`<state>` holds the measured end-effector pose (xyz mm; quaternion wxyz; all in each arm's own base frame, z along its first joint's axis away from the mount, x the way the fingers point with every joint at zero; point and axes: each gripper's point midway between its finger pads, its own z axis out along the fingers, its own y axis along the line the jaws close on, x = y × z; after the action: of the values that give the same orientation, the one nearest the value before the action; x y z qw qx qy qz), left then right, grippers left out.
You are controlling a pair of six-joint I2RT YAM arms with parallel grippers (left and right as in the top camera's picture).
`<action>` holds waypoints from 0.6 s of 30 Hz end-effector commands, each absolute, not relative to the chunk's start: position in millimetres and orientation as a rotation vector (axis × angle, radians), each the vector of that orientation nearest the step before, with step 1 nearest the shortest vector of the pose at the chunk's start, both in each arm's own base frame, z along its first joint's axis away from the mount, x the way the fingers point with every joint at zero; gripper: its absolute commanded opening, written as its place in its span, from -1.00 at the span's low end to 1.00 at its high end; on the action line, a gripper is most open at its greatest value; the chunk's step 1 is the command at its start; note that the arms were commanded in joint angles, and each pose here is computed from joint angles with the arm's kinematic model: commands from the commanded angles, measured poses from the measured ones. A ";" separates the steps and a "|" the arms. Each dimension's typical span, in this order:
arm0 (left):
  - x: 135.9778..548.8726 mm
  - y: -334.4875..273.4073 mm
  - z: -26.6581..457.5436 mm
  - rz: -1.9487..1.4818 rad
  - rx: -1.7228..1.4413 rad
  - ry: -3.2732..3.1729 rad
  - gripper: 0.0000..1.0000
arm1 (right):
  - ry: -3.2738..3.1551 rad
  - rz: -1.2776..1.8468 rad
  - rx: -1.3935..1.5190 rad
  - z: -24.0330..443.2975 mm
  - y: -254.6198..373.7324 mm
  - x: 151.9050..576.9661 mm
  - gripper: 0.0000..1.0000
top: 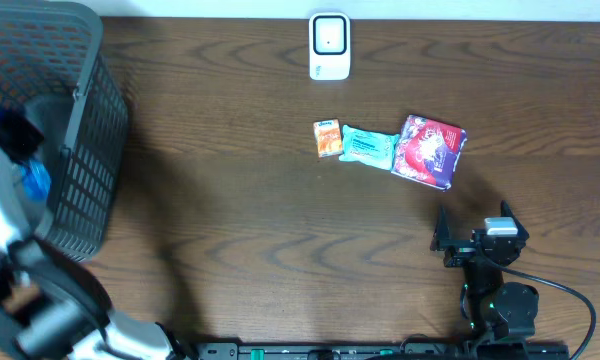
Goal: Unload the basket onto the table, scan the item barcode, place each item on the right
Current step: 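Reach the left gripper into the basket and grasp the blue snack bar, then carry the blue bar to the scanner and release it on the table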
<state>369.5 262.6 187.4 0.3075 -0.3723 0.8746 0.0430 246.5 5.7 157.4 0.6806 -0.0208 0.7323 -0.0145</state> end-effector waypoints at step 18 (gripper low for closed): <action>316.5 4.3 468.5 -0.606 -0.253 1.742 -0.85 | 1.644 -0.049 -0.048 156.8 3.4 246.3 0.98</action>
<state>324.1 61.5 450.6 0.6022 -0.1745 0.7556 -0.1895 246.5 5.6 157.4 0.6807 -0.0207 0.7321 -0.0147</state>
